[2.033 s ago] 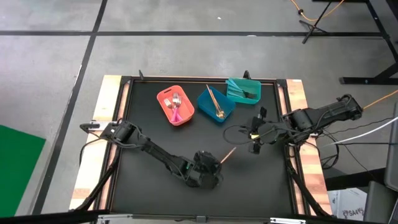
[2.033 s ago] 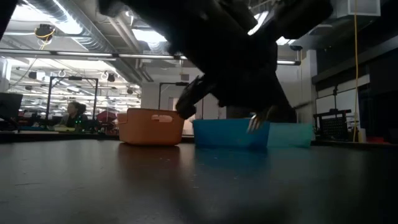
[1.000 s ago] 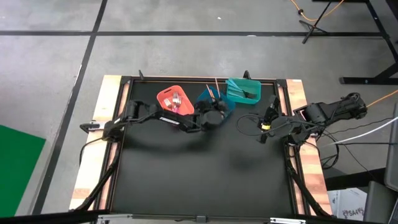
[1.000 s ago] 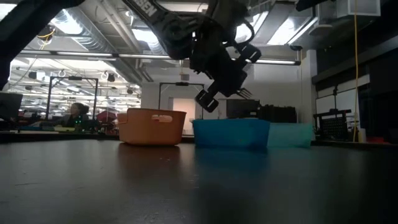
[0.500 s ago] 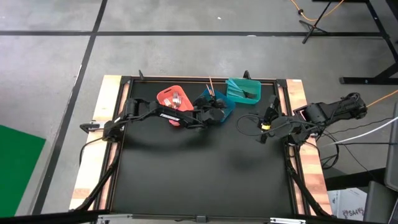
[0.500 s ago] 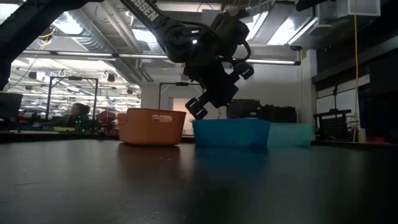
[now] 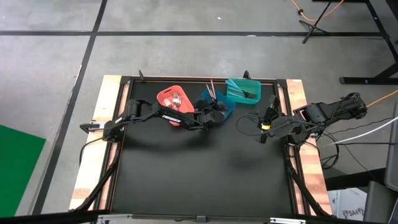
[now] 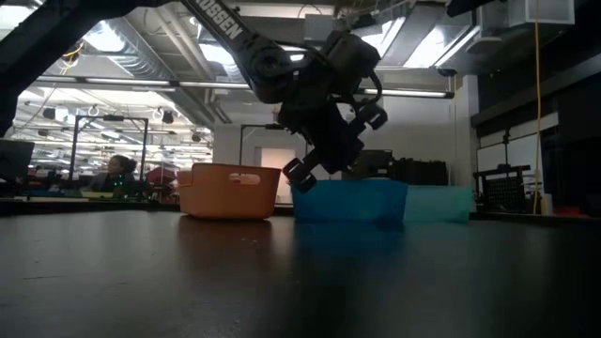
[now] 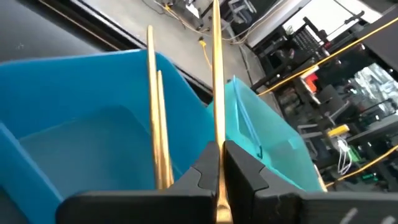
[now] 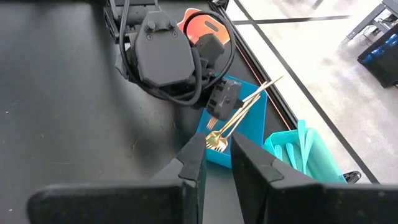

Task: Sort silverware by color (type)
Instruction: Put the gold fork into the blue bin, then return to Home Position

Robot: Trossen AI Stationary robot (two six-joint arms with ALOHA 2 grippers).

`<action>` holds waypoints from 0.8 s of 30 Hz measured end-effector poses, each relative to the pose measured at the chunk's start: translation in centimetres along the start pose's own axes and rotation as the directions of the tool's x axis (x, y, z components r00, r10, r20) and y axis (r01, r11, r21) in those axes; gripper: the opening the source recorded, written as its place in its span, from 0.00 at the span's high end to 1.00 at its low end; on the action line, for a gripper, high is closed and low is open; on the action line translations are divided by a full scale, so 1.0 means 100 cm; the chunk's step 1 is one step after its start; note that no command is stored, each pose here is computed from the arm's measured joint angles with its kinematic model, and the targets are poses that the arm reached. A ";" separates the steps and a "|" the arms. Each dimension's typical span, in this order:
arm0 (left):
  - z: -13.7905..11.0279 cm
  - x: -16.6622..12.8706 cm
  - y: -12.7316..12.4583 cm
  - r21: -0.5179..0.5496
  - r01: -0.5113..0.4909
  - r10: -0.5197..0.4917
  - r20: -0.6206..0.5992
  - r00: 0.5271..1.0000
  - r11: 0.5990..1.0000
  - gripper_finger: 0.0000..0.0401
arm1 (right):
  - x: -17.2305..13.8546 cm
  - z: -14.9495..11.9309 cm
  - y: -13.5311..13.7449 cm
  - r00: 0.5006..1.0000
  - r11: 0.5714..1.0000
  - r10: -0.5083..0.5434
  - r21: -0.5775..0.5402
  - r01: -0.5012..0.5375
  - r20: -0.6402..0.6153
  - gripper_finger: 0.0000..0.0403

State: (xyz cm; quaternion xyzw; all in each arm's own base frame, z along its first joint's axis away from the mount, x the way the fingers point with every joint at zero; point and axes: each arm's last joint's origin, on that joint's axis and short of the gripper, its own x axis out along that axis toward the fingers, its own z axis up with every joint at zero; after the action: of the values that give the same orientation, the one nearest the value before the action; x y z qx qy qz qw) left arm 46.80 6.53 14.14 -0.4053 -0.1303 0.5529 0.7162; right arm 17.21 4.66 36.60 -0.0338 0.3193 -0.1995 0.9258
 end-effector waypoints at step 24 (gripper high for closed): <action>-0.003 0.005 0.004 0.015 -0.002 0.003 -0.055 0.999 1.000 0.86 | 0.000 0.000 0.000 1.000 1.000 0.001 0.000 -0.001 0.000 0.85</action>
State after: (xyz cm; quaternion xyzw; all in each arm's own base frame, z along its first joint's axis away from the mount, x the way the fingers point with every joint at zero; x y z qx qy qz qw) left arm 46.86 6.85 13.49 -0.4150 -0.1061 0.5434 0.7220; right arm 17.21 4.67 36.60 -0.0336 0.3194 -0.1992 0.9258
